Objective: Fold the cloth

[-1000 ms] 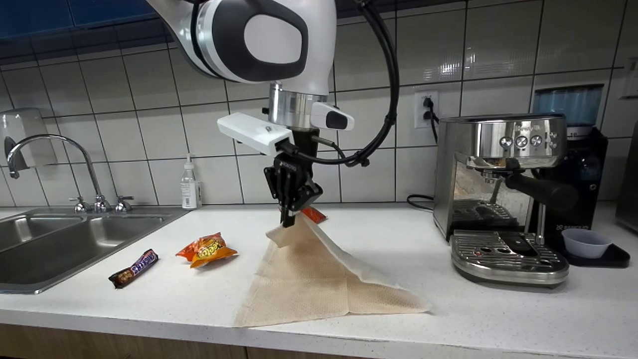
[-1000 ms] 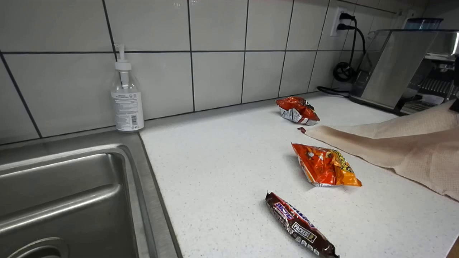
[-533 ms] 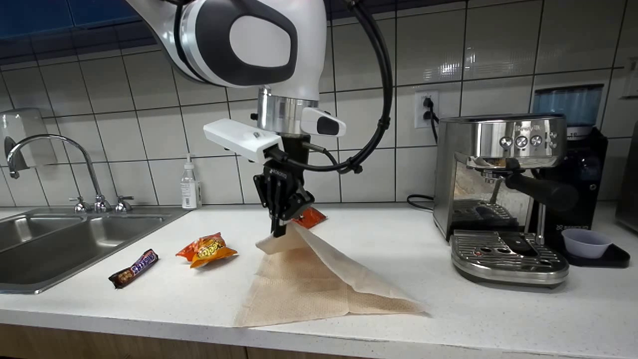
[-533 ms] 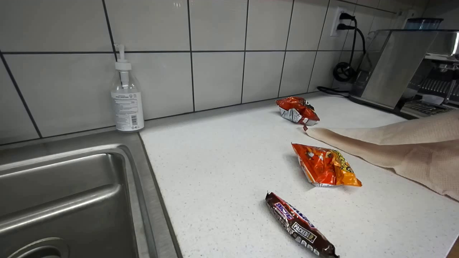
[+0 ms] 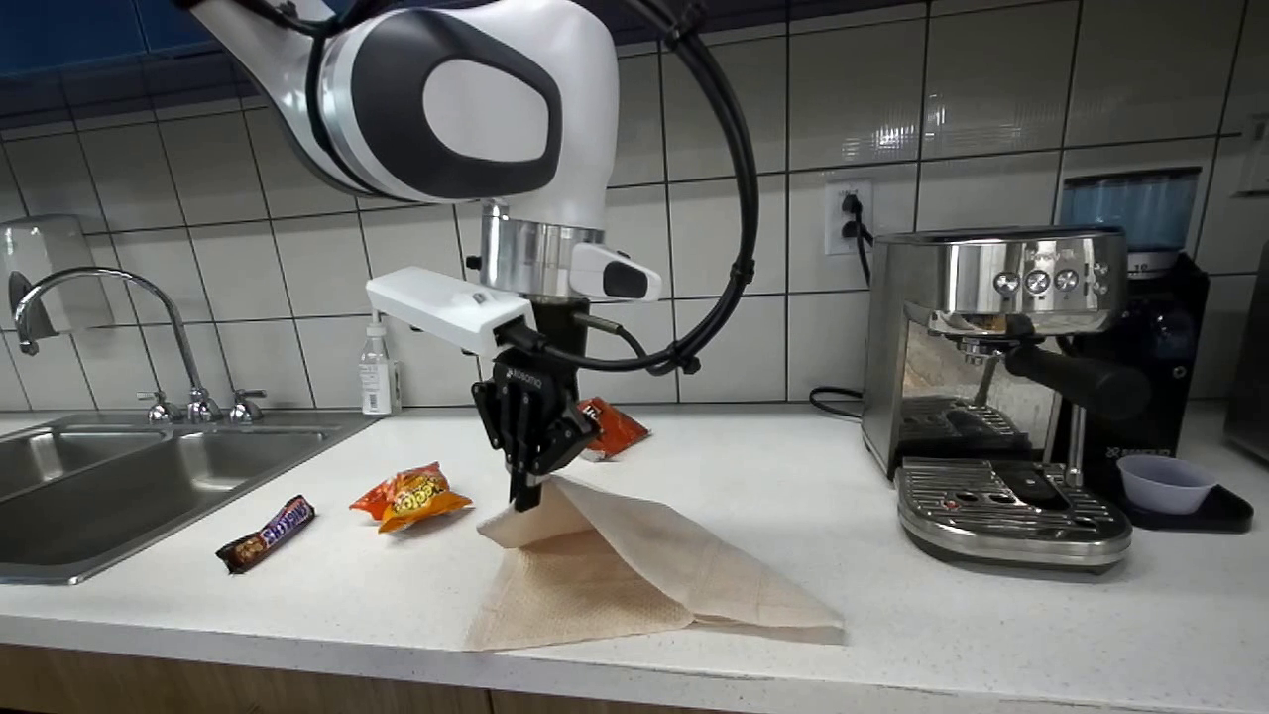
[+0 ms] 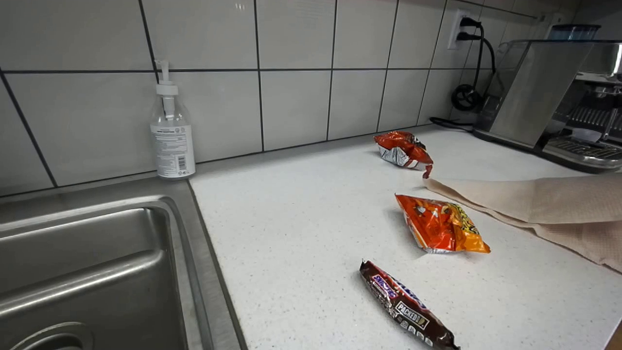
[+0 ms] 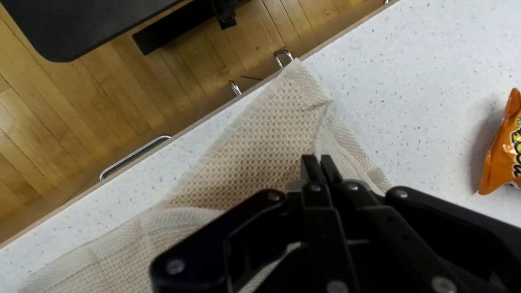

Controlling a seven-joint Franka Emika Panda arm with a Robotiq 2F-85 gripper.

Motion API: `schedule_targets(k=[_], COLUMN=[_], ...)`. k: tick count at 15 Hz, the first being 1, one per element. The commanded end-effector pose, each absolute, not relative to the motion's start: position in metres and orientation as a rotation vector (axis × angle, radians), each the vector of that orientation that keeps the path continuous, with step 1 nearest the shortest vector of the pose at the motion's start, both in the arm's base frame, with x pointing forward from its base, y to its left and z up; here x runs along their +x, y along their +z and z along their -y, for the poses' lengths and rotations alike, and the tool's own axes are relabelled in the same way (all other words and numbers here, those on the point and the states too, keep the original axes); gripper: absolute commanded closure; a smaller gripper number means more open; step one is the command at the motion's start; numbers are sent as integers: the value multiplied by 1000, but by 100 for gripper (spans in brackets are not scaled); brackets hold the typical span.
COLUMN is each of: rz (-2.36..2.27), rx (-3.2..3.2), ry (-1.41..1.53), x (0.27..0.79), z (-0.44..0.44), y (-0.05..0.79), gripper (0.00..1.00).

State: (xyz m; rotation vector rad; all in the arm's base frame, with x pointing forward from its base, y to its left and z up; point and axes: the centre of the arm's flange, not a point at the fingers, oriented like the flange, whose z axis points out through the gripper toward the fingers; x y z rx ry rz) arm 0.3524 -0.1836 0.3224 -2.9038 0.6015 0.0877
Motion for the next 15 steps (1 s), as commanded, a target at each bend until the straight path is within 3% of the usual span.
schedule_targets(k=[1, 13, 14, 15], rz=[-556, -440, -431, -417], rx=[-2940, -3020, -3026, -3033], ry=[67, 83, 83, 84], x=[336, 318, 317, 316], z=[175, 164, 163, 162], y=[323, 301, 300, 298], gripper=[99, 99, 92, 71])
